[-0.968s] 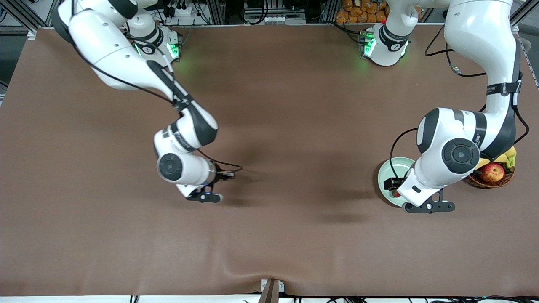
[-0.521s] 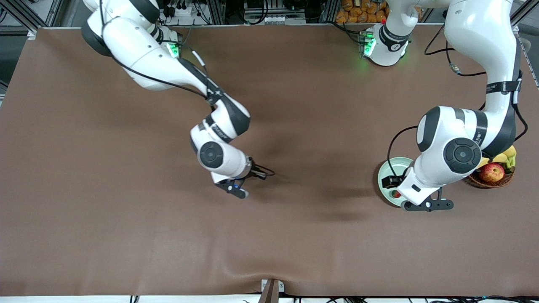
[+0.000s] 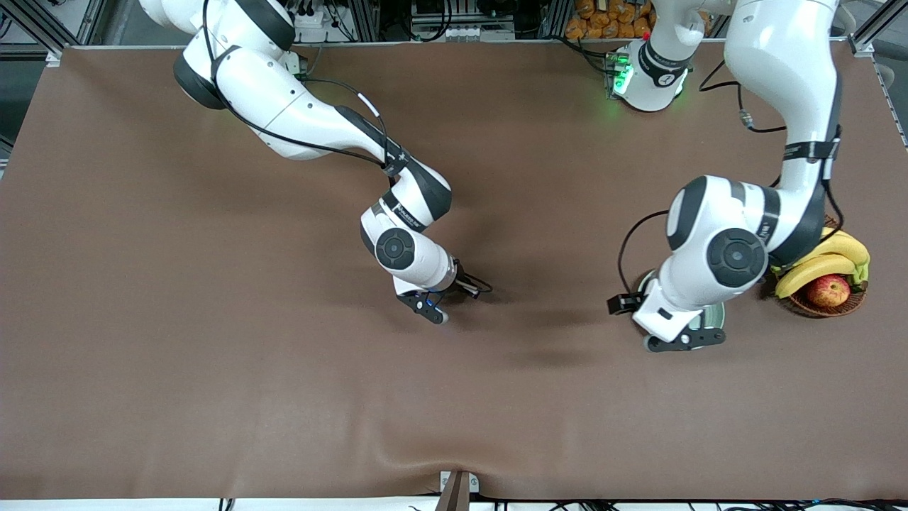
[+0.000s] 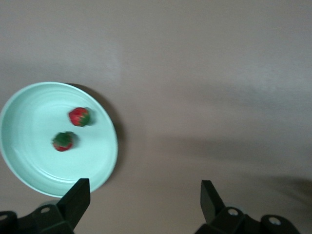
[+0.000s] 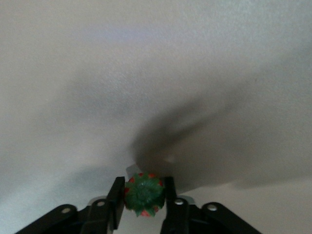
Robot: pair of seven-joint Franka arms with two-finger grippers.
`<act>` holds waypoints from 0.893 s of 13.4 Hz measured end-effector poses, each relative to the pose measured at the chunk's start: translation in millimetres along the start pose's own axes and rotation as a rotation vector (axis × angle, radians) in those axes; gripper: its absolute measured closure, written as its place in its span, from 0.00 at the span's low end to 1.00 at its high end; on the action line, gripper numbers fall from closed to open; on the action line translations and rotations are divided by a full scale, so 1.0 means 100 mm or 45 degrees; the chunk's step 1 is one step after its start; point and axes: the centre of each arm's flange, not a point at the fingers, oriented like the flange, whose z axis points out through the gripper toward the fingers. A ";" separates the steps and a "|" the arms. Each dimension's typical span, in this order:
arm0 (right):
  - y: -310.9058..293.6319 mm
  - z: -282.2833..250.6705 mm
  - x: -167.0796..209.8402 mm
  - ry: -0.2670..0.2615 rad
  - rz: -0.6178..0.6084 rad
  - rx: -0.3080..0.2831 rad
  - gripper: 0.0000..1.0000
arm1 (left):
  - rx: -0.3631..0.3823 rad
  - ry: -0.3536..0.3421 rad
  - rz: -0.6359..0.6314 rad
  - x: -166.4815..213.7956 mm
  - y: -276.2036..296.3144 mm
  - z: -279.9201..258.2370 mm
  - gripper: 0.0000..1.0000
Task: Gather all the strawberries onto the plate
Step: 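Set the third strawberry mid-table while the left gripper returns toward it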
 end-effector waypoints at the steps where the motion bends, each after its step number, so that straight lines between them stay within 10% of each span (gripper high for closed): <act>1: -0.02 -0.05 0.04 0.011 0.001 0.010 0.41 | -0.008 0.008 -0.015 -0.03 0.13 0.03 0.00; 5: -0.16 -0.51 0.21 0.084 -0.040 0.058 0.00 | -0.076 0.033 -0.112 -0.11 0.56 0.10 0.00; 12: 0.25 -1.79 0.89 0.119 -0.363 -0.233 0.00 | -0.173 0.049 -0.351 -0.67 1.87 0.38 0.00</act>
